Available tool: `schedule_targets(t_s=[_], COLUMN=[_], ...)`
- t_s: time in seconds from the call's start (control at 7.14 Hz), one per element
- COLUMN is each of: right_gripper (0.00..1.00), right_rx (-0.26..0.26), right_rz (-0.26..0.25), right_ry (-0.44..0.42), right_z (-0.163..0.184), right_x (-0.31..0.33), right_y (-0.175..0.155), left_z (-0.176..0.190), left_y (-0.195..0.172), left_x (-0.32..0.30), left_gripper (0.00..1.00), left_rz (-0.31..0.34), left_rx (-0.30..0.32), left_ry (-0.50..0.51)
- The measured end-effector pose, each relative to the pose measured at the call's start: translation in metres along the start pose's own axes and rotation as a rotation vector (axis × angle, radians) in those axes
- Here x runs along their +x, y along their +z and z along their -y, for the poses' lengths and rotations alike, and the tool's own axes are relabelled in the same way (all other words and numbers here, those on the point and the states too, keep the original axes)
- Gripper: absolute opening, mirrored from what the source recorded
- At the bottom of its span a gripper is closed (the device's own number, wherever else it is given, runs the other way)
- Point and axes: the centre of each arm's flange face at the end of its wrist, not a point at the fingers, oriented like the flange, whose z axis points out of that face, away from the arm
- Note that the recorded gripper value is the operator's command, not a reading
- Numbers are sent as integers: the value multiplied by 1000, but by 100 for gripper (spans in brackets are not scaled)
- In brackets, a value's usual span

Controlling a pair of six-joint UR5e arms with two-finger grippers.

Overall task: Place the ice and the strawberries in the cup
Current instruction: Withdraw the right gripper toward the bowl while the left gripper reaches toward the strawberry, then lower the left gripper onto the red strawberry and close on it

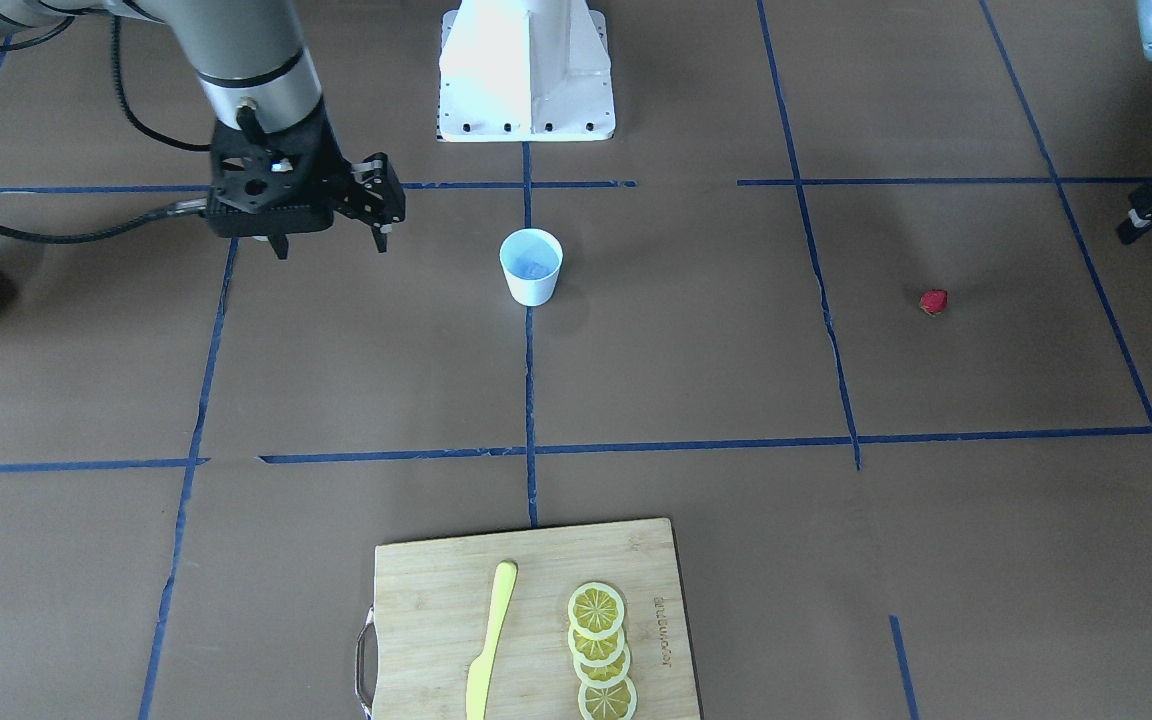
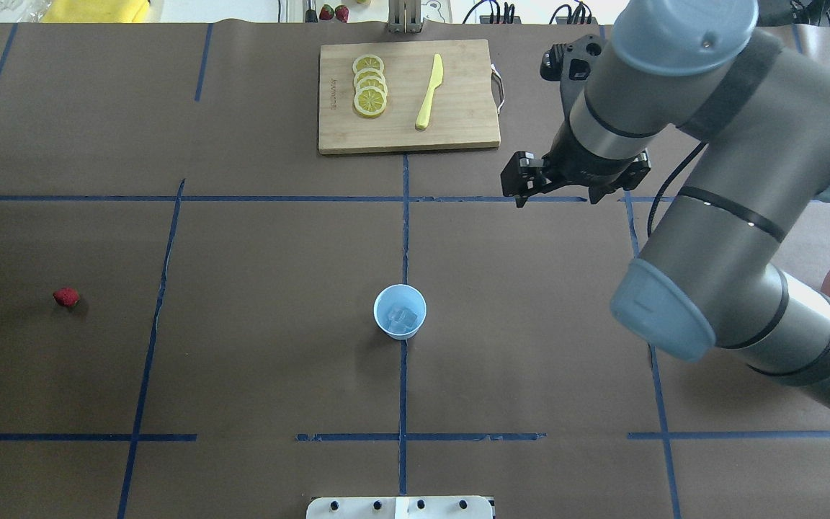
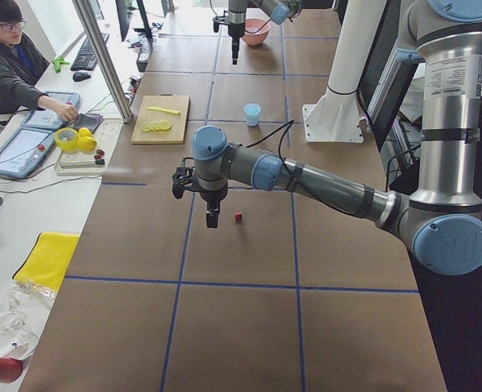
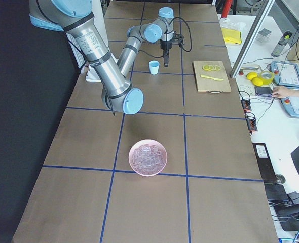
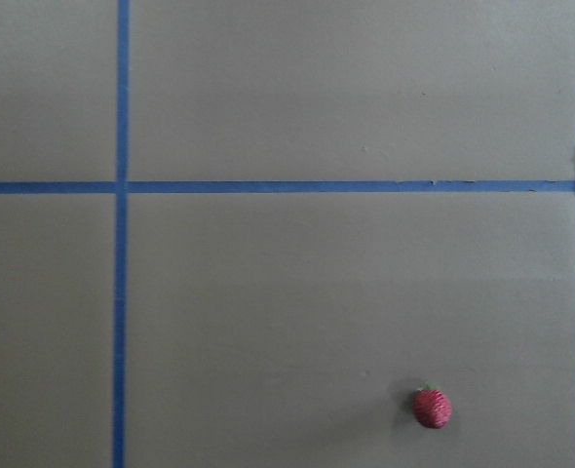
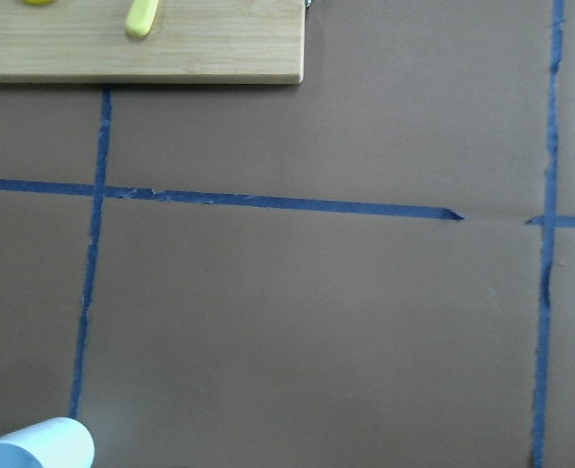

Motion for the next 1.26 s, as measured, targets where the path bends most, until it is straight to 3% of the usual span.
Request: schedule_targets(t_s=[0.42, 0.84, 1.26], right_gripper=[100, 100, 100], right_rx=[4, -13, -29], right_rz=[-1, -45, -20], right_ry=[-75, -146, -149], right_z=[28, 31, 16], right_x=[126, 249, 342], right_y=[-32, -42, -58], left_z=[-7, -30, -34], left_y=[38, 98, 164], left_x=[66, 129, 109], left_gripper=[100, 100, 100], left_rz=[13, 40, 54], left_rx=[25, 42, 60], left_ry=[-45, -47, -40])
